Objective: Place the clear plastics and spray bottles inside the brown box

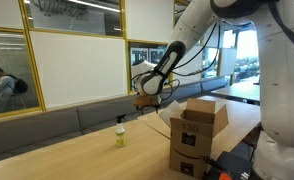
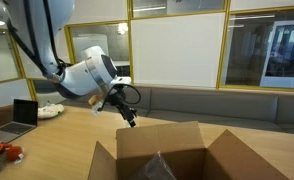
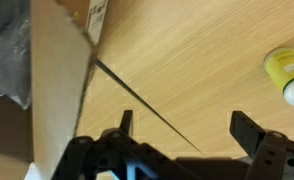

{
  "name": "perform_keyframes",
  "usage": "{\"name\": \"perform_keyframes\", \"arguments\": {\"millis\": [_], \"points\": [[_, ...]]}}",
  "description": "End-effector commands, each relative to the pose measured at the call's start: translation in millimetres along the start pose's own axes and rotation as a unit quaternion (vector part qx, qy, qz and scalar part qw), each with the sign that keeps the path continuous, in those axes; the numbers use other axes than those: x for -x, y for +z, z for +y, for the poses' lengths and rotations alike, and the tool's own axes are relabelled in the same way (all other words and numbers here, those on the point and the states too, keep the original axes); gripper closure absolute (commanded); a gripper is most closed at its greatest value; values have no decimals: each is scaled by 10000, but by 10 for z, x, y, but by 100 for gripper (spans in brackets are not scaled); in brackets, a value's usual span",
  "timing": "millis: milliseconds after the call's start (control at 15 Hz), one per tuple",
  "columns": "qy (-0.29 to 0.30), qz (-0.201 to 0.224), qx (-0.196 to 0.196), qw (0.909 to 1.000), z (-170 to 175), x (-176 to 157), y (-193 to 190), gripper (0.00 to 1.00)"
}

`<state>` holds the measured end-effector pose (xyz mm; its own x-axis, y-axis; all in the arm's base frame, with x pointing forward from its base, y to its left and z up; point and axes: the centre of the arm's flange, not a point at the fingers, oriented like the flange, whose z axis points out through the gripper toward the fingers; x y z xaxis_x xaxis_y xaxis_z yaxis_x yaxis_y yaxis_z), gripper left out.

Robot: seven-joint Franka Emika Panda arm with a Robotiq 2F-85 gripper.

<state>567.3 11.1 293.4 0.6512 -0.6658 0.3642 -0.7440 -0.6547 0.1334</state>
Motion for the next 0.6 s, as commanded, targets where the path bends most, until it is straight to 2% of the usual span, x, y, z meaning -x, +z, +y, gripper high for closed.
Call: {"name": "perform_keyframes", "arguments": {"millis": [0,267,533], "points": [[138,-386,-130,9991,-620,-219,269,0],[393,-648,-213,9969,-954,-439,432,0],[682,-706,-319,9947,-1100,-767,453,0]]}}
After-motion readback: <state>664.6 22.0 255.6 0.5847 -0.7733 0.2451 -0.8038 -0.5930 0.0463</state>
